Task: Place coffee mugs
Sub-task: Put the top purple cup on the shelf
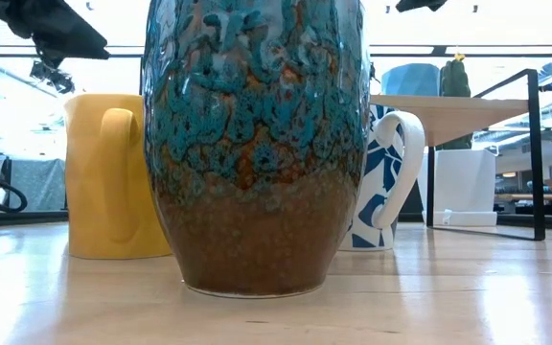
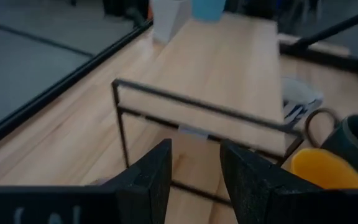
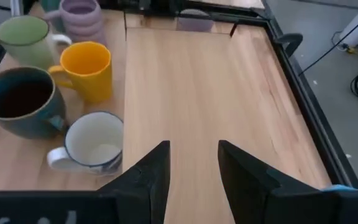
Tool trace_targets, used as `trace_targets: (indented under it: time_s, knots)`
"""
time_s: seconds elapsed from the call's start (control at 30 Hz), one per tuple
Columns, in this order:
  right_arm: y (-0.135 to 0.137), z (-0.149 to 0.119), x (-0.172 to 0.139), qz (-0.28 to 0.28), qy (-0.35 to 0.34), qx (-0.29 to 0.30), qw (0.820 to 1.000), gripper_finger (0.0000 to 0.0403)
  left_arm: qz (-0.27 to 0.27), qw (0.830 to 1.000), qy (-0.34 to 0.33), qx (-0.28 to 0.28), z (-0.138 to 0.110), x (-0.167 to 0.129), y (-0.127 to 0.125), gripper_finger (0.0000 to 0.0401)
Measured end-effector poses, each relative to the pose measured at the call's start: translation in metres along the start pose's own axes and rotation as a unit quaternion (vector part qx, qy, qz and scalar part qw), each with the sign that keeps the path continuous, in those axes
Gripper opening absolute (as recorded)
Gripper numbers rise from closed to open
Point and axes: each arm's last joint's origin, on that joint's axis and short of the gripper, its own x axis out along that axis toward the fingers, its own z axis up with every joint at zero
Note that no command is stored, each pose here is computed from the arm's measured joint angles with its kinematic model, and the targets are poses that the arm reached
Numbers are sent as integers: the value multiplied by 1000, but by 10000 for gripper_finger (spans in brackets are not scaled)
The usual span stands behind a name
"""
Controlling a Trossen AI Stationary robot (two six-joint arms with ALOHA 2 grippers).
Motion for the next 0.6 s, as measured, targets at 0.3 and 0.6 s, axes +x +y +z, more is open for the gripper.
trace_targets:
  time_s: [0.3,0.6]
  knots:
    - [-5,-13,3,-21,-80,-41,996,132,10,998,45,-45,7,-2,6,141]
    - [-4,-26,14,-16,-185,-51,981,126,6,995,70,-64,5,2,7,141]
